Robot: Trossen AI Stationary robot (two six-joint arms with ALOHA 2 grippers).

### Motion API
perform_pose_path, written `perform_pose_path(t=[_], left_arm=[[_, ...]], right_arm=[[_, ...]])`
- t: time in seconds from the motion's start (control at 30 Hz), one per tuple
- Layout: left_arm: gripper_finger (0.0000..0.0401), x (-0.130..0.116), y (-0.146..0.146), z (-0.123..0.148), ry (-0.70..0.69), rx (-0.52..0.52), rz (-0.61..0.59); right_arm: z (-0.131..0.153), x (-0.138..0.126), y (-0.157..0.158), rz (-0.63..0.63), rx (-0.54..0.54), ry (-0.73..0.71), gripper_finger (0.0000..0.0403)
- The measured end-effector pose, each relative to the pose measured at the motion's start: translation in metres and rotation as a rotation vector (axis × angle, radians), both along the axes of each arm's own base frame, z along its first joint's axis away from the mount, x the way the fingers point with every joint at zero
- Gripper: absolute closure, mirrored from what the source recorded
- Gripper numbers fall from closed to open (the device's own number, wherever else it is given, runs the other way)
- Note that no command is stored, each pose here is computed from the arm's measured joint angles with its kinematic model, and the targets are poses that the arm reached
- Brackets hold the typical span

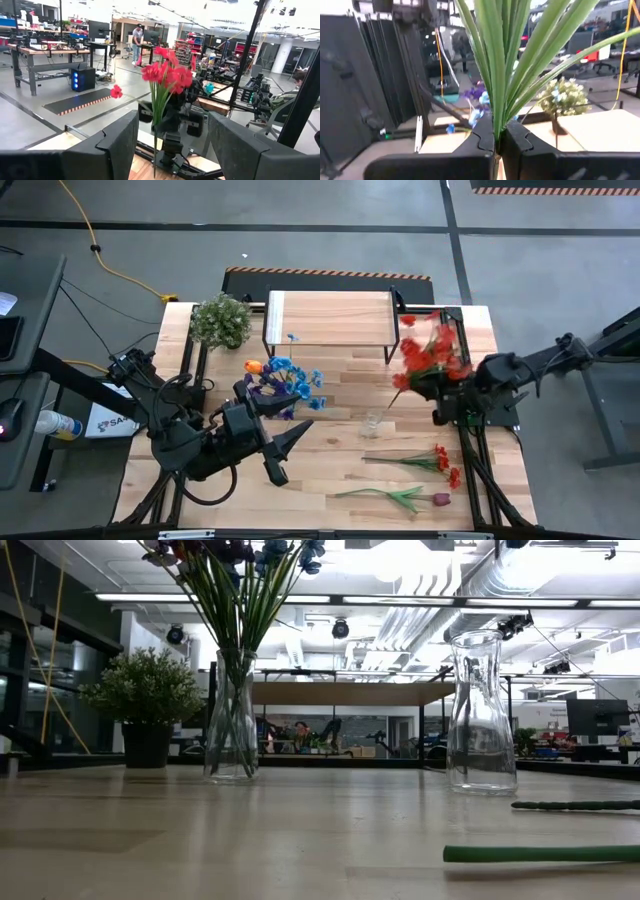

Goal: Pick and place flowers into a vace then onto a shelf
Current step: Put the top red flowers into the right transparent vase

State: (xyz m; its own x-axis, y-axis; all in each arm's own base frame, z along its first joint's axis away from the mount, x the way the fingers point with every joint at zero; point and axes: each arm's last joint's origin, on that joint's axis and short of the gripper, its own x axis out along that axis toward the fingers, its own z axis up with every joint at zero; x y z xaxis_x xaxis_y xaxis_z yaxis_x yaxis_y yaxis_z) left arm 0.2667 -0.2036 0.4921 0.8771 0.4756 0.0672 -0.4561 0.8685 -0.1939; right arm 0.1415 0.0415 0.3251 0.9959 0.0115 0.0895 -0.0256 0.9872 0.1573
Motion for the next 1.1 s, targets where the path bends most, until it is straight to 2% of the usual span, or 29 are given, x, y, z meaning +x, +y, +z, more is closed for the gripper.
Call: perform_pose_path(t=[0.33, 0.53, 0.73, 1.1], left_arm=[[0.0130, 0.000, 0.000, 0.000, -0.001, -0.002, 0.000], [0.0130, 0.000, 0.000, 0.000, -0.002, -0.003, 0.000], [0.0130, 0.000, 0.000, 0.000, -0.001, -0.002, -0.001], [0.0130, 0.000, 0.000, -0.001, 0.006, 0.005, -0.001]], right_arm=[[-0.013, 0.023, 0.009, 0.006, -0.033, 0.079, 0.0403], [-0.018, 0.034, 0.011, -0.036, -0.042, 0.098, 0.0403], [-0.021, 0.037, 0.012, -0.056, -0.044, 0.111, 0.0403], [-0.048, 0.031, 0.009, -0.074, 0.045, 0.041, 0.0403]])
